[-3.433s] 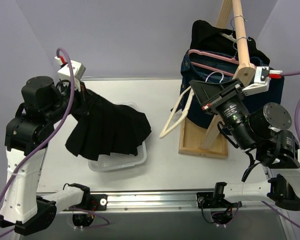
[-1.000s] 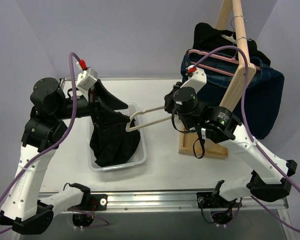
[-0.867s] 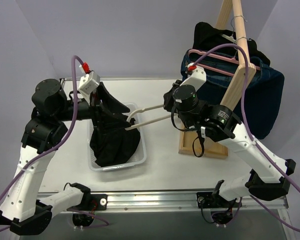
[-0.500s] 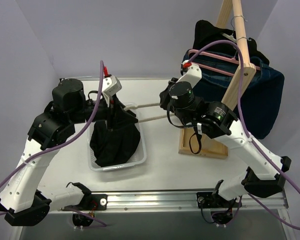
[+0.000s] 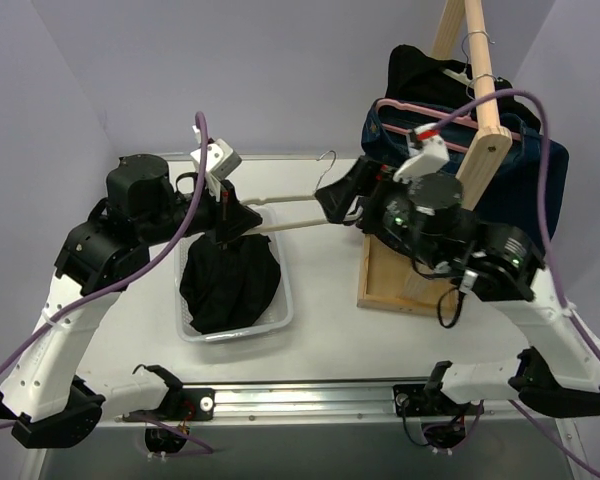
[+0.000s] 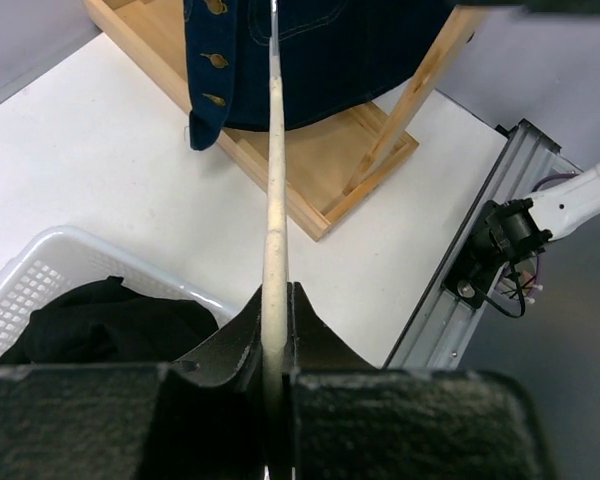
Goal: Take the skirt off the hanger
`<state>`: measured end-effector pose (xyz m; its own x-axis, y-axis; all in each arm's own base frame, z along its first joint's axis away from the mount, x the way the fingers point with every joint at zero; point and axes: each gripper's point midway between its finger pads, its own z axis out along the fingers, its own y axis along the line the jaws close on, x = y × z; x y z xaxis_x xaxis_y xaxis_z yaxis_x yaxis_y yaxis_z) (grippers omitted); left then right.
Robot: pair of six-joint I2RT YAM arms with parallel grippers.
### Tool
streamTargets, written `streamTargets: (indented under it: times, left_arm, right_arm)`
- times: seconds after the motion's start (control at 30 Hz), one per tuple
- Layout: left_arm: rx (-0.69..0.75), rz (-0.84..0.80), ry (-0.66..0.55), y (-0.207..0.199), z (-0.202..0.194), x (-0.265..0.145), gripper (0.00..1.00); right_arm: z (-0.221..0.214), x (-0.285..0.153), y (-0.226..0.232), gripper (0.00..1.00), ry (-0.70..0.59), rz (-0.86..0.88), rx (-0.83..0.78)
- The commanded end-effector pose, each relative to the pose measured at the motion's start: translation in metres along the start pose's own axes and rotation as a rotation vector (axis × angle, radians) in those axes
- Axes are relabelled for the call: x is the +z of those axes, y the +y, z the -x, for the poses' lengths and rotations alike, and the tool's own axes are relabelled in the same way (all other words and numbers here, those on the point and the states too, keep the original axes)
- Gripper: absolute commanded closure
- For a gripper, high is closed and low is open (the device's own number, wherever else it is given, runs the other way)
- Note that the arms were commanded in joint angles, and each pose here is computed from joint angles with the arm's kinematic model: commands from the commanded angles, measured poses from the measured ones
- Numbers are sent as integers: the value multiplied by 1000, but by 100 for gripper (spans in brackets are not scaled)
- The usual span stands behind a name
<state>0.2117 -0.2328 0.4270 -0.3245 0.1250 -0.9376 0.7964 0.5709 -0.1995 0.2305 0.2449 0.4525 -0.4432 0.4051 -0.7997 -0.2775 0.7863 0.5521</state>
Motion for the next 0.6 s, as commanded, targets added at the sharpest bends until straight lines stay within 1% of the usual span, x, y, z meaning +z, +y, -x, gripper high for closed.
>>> streamTargets:
  times: [0.0,0.03,0.07,0.1,0.13,0.17,0.2,0.23,0.27,0.33,0.4,0.5,0.57]
  left_arm:
    - [41,-80,-83,-17,25,-5,98]
    - [40,-98,-81,-19,25,-4,98]
    - [45,-139,-79,-27,25,-4,98]
    - [52,-158,-78,-29,25,-4,98]
    - [56,-180,-75,-33,25,-4,98]
    - [63,-201,-86,-37,27,-3,98]
    - [63,-225,-82,-40,26,-2,98]
    - [67,-239,-77,-41,25,1,98]
    - [68,-243,-77,-41,25,3,98]
    - [72,-269,-79,-43,26,9,98]
    - [68,-308,-89,-49,31,13,98]
    - [48,-337,-84,-47,38,33,98]
    - [52,-386,-94,-51,52,47,98]
  right_arm:
    - [48,-52,23,0,-117,191,57]
    - [56,-63,31,0,-137,253,47]
    - [69,-84,53,0,-160,388,67]
    - [77,-97,65,2,-177,463,73]
    - [85,-109,76,7,-195,534,80]
    - [104,-131,89,33,-254,631,108]
    - [107,-146,101,54,-254,719,111]
    - [116,-158,107,78,-279,768,127]
    - [128,-172,114,100,-308,820,159]
    - [140,-194,123,100,-332,898,157]
    - [143,-192,126,100,-330,882,135]
    - [150,-194,127,100,-356,886,140]
    - [154,-197,130,100,-374,907,152]
